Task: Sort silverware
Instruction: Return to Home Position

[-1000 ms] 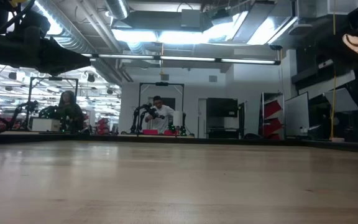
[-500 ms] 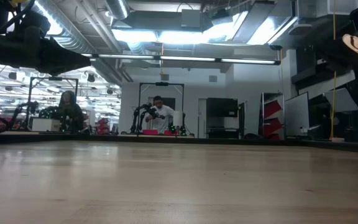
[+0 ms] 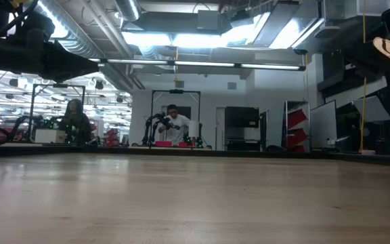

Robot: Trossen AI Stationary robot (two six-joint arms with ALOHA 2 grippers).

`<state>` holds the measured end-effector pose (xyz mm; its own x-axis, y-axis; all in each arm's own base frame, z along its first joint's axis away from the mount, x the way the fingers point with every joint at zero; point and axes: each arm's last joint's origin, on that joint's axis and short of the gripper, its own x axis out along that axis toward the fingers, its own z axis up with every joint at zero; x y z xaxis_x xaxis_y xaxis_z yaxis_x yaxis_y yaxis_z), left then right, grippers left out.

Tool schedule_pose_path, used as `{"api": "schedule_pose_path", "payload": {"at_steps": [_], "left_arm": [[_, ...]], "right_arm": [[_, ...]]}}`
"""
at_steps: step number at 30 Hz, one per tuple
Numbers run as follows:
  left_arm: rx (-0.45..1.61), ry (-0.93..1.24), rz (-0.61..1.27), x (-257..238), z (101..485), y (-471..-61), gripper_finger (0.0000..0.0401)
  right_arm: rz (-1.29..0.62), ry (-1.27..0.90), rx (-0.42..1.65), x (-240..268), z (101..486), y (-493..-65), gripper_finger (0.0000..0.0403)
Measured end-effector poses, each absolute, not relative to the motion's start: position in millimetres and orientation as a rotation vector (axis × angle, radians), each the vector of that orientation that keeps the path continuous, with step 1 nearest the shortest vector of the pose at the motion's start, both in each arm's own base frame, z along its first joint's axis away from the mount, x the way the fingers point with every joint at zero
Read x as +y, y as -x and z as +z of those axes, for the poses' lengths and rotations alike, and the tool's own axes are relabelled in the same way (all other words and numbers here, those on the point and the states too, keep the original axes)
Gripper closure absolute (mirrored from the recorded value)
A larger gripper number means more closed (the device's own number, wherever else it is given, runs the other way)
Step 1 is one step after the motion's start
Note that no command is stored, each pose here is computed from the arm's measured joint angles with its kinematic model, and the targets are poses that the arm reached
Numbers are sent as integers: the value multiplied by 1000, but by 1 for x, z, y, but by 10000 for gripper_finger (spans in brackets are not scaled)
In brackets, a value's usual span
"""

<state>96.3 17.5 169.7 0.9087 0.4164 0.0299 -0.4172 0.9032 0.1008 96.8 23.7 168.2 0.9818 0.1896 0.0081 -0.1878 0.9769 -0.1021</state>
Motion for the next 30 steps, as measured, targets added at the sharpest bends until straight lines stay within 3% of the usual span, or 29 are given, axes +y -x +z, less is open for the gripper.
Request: {"api": "schedule_pose_path", "payload": {"at_steps": [30], "left_arm": [[-8,-105,431,17,170,-96,267]], "right_arm": [[192,95,-28,24,169,-97,359]]}}
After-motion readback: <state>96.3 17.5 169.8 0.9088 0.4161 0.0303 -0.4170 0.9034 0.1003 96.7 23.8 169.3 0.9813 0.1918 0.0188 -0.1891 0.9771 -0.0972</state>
